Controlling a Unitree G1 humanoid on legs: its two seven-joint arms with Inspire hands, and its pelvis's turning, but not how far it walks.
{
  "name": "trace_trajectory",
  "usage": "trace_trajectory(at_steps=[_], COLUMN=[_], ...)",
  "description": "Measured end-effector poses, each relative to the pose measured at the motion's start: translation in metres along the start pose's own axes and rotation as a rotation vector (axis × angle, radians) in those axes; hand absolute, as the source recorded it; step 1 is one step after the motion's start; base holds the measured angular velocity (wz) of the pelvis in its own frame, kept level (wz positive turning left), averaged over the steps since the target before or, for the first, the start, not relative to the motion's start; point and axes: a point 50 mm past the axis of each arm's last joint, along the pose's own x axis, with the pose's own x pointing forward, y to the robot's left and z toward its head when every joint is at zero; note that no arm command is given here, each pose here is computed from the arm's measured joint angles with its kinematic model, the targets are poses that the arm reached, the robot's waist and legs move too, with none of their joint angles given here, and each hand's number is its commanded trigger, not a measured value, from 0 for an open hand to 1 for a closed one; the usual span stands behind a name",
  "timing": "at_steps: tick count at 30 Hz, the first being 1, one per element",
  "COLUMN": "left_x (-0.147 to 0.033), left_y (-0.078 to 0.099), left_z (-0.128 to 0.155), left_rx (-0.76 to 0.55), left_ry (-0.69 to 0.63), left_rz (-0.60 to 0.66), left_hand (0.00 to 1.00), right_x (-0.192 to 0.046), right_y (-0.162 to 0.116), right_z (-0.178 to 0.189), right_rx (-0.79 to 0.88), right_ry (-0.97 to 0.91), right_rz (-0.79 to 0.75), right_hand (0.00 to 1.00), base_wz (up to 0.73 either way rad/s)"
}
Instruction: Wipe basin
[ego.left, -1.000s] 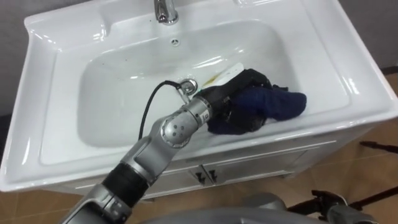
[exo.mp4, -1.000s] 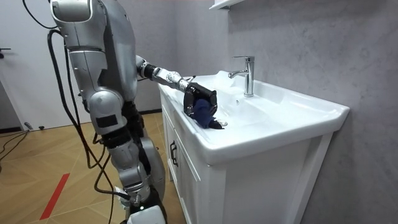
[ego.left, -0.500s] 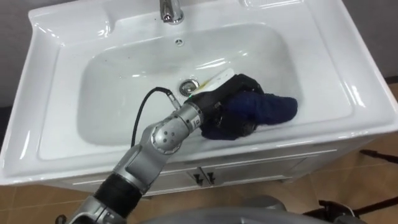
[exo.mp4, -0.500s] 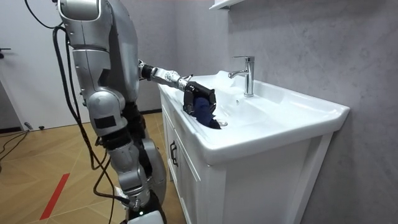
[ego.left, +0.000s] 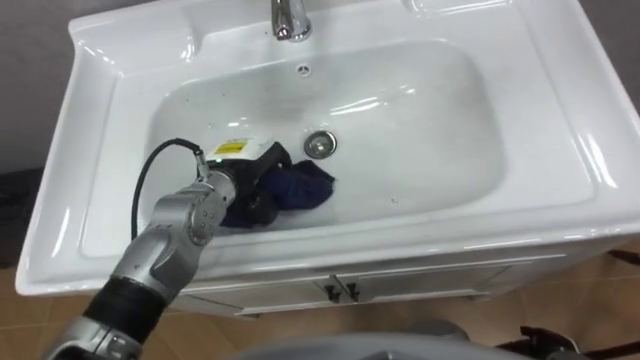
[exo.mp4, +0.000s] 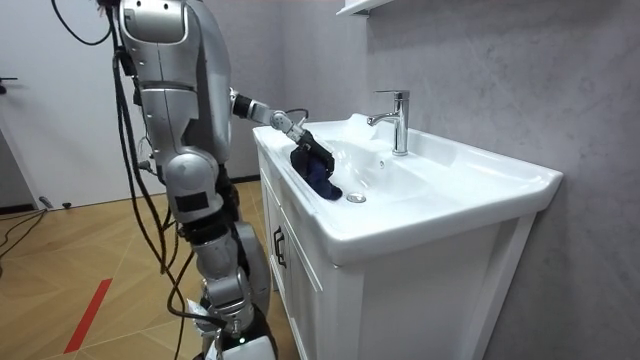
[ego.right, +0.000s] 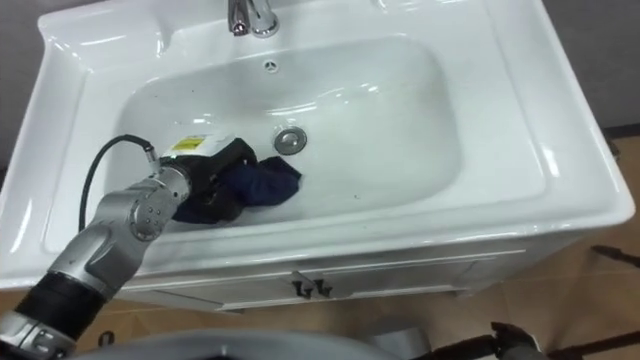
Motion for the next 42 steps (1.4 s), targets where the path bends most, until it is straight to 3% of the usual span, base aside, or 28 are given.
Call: trace_trajectory(at_steps=[15, 25, 33, 42], left_x=[-0.006, -0.009, -0.015, -0.015], left_y=[0.022, 0.029, 0.05, 0.055], left_z=[-0.017, -0.019, -0.028, -0.022], left_rx=[0.166, 0.173, 0.138, 0.108], left_ry=[0.06, 0.059, 0.068, 0.04], left_rz=[-0.013, 0.013, 0.2, 0.358], left_hand=[1.0, 1.0, 1.0, 1.0], right_x=[-0.001, -0.001, -0.001, -0.001], right_y=[-0.008, -0.01, -0.011, -0.004], right_z=[-0.007, -0.007, -0.004, -0.01], right_rx=[-0.07, -0.069, -0.069, -0.063], right_ry=[0.026, 0.013, -0.003, 0.005], right_rz=[0.008, -0.007, -0.029, -0.033], right_hand=[0.0, 0.0, 0.0, 0.0], base_wz=[-0.03, 0.01, 0.08, 0.02])
